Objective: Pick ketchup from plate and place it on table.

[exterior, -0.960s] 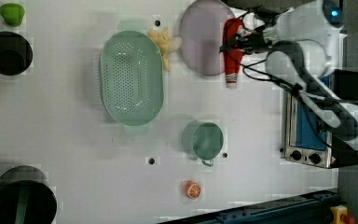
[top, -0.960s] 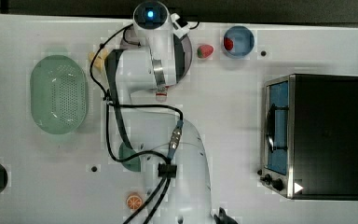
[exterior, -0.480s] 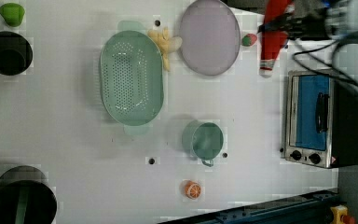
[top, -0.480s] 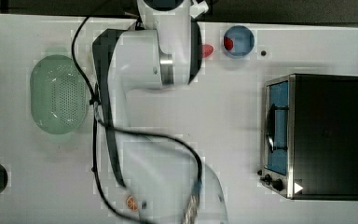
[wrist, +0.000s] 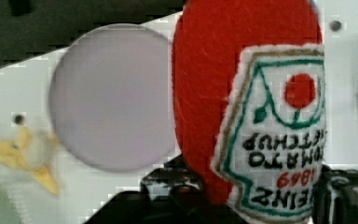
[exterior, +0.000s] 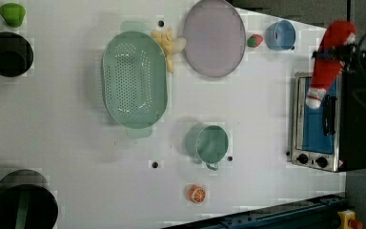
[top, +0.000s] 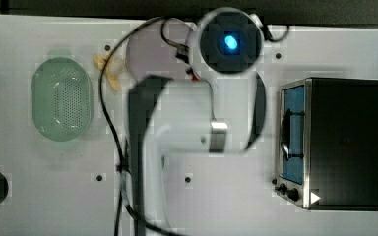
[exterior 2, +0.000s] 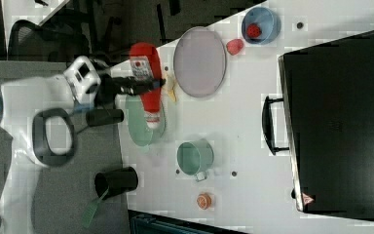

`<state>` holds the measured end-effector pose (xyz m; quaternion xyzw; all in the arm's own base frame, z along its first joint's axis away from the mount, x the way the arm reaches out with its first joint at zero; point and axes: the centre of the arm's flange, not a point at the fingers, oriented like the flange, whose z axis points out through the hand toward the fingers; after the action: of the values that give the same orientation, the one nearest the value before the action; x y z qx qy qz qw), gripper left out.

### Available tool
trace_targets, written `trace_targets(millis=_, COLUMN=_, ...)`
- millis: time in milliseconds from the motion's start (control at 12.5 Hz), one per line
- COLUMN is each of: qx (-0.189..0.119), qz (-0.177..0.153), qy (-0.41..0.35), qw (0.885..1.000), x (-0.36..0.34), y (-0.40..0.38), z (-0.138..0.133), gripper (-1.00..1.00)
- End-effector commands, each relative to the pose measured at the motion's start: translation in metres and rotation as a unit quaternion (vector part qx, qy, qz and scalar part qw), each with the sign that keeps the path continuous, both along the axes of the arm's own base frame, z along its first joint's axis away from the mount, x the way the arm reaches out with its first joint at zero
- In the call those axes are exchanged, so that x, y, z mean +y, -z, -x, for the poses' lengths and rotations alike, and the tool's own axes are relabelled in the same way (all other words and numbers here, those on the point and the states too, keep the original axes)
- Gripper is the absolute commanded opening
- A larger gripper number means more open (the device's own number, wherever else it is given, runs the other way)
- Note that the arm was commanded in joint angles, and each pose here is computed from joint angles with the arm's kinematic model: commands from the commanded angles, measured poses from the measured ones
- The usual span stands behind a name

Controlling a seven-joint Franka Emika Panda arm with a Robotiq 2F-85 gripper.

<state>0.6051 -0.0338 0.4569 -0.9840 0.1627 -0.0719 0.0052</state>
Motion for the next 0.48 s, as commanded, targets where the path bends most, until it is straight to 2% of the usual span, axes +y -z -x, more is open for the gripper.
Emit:
trace_targets(millis=80, qx=0.066, qz=-0.006, qy=-0.007, qw=0.998, x=0.003, y=0.072, z=0.042, gripper=0.19)
trace_targets(millis=480, qx=0.094, qz=-0.008, qy=-0.002, qw=0.996, x=0.002, y=0.159, z=0.096, gripper=0.19)
